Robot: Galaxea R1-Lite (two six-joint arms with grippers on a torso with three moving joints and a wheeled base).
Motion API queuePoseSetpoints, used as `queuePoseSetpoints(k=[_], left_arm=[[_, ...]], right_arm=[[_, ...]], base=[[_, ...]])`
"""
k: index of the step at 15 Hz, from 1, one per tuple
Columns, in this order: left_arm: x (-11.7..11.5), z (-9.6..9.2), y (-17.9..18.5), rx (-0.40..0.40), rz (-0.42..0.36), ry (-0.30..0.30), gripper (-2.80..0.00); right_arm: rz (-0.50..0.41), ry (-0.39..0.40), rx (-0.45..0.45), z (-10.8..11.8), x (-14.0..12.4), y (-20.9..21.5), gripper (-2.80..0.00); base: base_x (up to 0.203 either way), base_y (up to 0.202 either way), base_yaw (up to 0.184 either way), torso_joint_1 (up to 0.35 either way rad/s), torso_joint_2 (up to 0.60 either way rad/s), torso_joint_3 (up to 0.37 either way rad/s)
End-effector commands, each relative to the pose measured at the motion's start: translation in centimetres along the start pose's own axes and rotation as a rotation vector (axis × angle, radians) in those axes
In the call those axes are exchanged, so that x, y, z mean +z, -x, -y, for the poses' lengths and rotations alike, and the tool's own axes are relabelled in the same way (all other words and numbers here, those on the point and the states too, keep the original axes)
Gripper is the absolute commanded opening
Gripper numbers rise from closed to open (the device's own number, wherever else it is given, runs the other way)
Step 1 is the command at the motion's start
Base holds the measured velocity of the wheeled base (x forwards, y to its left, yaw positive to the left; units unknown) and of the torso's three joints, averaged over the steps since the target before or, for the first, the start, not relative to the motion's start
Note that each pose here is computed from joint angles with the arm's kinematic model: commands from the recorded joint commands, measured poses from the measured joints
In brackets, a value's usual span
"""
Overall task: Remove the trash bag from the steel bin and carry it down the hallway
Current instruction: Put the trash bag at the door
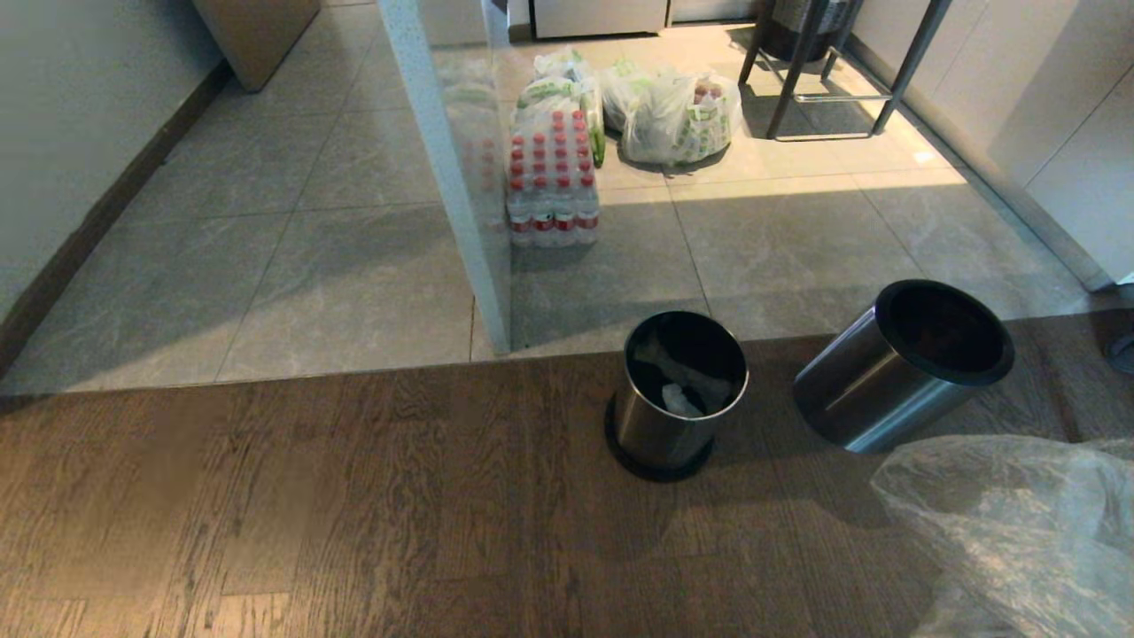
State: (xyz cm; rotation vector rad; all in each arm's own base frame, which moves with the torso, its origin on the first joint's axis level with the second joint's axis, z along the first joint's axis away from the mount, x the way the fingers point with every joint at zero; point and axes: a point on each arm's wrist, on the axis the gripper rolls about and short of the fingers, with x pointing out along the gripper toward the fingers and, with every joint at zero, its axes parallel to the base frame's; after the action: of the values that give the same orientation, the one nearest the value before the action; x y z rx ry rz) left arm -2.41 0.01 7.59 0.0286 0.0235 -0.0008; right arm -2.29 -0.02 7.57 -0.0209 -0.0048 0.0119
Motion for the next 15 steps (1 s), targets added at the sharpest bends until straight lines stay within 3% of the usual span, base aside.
queuePoseSetpoints(k=[1, 15], left_arm=[[-0.01, 0.0, -0.01, 0.0, 0.0, 0.011, -2.8], [0.01, 0.0, -0.08, 0.001, 0.017, 0.039, -2.8]], right_arm=[[-0.005, 0.001, 0.0, 0.0, -0.03, -0.04, -2.8], [-0.005, 0.001, 0.0, 0.0, -0.03, -0.04, -2.8]], base=[[0.0, 0.0, 0.0, 0.001, 0.0, 0.12], [0.0, 0.0, 0.0, 0.002, 0.0, 0.196]])
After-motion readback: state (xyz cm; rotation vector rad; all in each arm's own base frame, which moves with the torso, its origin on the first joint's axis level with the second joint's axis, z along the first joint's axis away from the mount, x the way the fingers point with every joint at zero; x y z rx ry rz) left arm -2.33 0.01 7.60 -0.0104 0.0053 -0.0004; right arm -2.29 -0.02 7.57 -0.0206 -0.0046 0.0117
